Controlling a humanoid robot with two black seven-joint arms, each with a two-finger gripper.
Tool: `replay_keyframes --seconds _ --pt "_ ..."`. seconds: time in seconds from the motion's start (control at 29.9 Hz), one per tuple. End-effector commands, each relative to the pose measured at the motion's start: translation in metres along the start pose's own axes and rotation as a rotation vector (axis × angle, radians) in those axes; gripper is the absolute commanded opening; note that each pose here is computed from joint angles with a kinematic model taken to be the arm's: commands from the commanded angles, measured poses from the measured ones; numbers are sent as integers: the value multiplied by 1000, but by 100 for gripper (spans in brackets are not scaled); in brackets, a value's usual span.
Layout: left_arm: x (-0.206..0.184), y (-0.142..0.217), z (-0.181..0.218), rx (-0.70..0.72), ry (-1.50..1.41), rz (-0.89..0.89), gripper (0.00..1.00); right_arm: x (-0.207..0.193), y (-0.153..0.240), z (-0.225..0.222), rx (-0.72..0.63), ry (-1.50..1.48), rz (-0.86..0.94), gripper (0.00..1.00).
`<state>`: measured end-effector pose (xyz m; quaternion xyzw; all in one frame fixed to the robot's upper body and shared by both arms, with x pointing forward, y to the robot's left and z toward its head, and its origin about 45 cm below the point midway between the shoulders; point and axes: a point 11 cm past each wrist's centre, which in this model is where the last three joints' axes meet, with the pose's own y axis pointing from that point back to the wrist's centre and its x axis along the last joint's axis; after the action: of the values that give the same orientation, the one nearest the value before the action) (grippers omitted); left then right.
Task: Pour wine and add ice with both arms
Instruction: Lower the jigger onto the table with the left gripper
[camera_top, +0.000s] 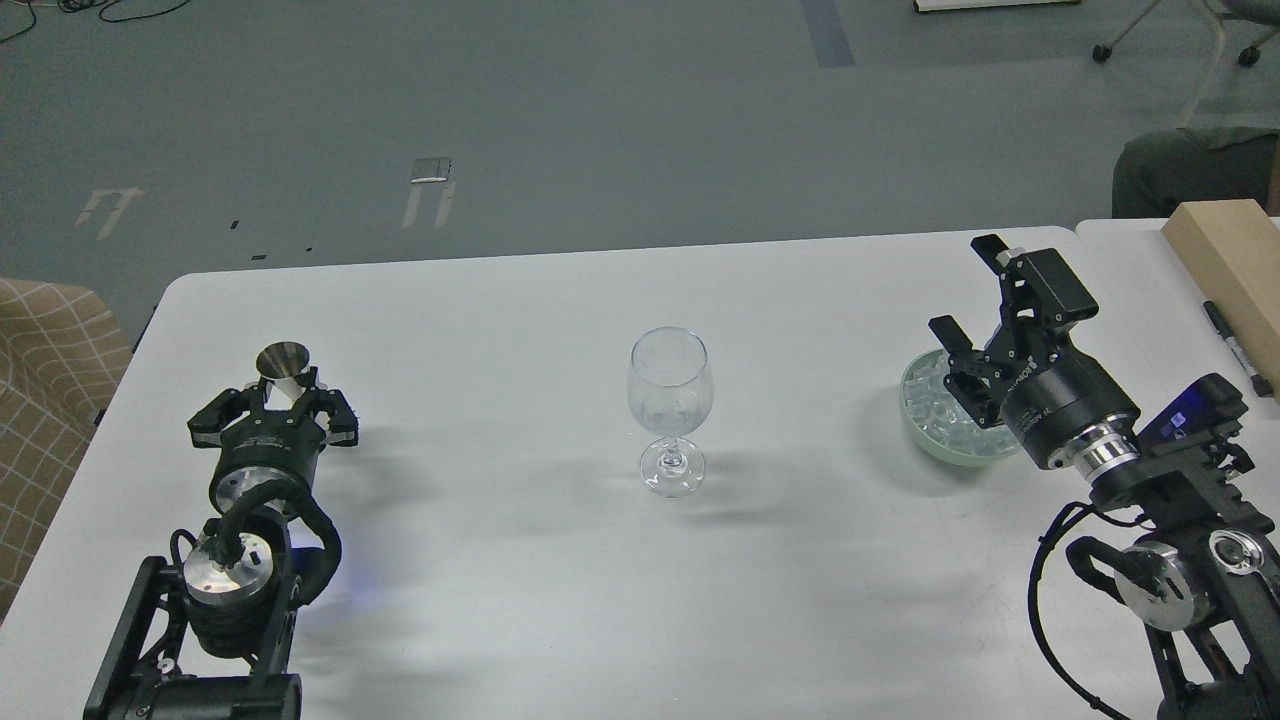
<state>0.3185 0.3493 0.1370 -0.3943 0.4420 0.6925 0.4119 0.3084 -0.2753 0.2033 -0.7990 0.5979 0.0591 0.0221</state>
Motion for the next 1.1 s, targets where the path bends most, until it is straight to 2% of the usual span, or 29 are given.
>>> replay_keyframes --seconds 0.0,0.1,0.3,0.57,0.74,0.8,1.07 --pt "0 0 0 -2 -1 1 44 0 0 0 0 0 0 100" --pt "1 0 0 -3 -1 3 49 0 0 0 0 0 0 100" --pt "2 0 1 -2 -1 4 73 0 1 0 -1 0 1 100" --pt "2 1 0 4 -4 6 78 2 2 1 -8 0 7 100" --pt "2 0 1 2 -1 4 93 2 3 2 -8 -4 7 100" --pt "1 0 2 -6 1 3 95 2 2 1 -6 -3 6 100" --pt "0 -1 6 -13 6 0 96 1 1 -1 -1 -3 4 100"
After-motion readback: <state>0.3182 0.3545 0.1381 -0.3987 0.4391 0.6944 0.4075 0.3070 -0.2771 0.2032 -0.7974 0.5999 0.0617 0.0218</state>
